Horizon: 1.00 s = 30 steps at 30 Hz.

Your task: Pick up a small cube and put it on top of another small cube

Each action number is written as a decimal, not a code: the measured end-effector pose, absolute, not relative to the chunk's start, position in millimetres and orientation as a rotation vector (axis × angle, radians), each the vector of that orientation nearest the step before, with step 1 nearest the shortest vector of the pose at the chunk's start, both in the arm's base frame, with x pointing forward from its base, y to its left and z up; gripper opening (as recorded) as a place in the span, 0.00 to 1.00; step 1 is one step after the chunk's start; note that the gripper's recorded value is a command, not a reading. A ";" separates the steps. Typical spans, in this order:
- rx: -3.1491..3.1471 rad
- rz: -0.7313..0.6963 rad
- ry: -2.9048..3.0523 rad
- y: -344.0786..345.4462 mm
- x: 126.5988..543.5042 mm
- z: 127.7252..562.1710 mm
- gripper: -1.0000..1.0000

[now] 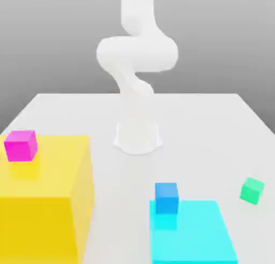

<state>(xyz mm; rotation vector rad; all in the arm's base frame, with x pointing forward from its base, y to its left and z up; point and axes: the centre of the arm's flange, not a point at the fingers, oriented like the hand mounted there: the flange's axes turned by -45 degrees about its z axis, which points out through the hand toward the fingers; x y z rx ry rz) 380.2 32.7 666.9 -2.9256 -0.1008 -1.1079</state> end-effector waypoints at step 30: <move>-2.828 0.000 -1.365 321.3 282.9 128.8 0.00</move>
